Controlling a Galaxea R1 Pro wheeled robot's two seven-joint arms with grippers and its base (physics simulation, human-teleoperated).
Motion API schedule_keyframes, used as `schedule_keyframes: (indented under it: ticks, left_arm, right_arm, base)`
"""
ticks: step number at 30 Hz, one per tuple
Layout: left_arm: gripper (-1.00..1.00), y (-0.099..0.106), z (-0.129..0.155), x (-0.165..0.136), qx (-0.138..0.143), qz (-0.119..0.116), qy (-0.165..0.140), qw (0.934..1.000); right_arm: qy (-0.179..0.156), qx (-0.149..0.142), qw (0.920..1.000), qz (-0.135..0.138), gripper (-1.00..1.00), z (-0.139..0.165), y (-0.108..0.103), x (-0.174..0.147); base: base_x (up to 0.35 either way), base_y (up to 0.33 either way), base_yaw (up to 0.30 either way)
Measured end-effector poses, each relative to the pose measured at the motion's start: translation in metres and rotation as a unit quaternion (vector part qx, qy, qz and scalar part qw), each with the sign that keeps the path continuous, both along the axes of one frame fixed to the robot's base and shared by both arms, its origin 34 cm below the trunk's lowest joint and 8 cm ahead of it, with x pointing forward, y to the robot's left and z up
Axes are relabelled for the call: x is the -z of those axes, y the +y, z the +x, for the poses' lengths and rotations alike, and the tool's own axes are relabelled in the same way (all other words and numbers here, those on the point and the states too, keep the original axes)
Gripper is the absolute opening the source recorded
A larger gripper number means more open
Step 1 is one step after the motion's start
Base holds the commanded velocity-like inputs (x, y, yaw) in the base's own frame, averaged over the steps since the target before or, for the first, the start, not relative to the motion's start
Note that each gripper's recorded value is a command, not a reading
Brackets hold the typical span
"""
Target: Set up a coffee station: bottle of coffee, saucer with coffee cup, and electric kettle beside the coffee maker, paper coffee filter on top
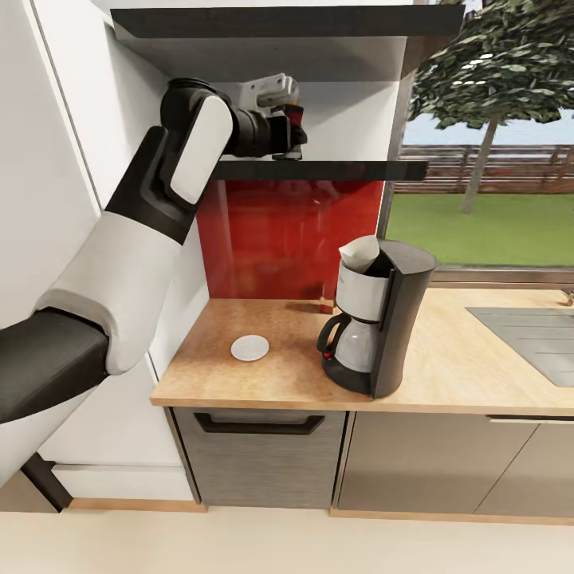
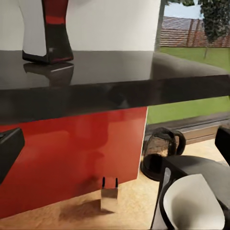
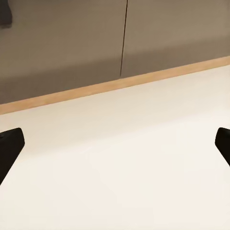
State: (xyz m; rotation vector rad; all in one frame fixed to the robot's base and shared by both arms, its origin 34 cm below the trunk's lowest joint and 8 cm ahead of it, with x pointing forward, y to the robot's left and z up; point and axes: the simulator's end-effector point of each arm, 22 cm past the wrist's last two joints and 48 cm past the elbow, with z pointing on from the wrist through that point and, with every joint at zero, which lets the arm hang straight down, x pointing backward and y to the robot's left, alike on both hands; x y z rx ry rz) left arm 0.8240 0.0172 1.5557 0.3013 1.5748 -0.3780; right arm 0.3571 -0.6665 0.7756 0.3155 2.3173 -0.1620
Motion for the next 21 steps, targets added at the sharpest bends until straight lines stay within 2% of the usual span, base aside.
schedule_keyframes:
  ticks: [8,21]
  left_arm:
    - [1.0,-0.012,-0.003,0.0,-0.001,0.023,-0.021,0.9995]
    - [1.0,-0.013,-0.004,-0.002,-0.001,0.025,-0.025,0.9994]
  right_arm:
    - [0.0,0.0,1.0,0.0,1.0,0.0,0.0,0.0]
    - [0.0,0.0,1.0,0.0,1.0,-0.001,0.0,0.0]
  base:
    - [0.017,0.0,0.0]
    - [0.096,0.0,0.0]
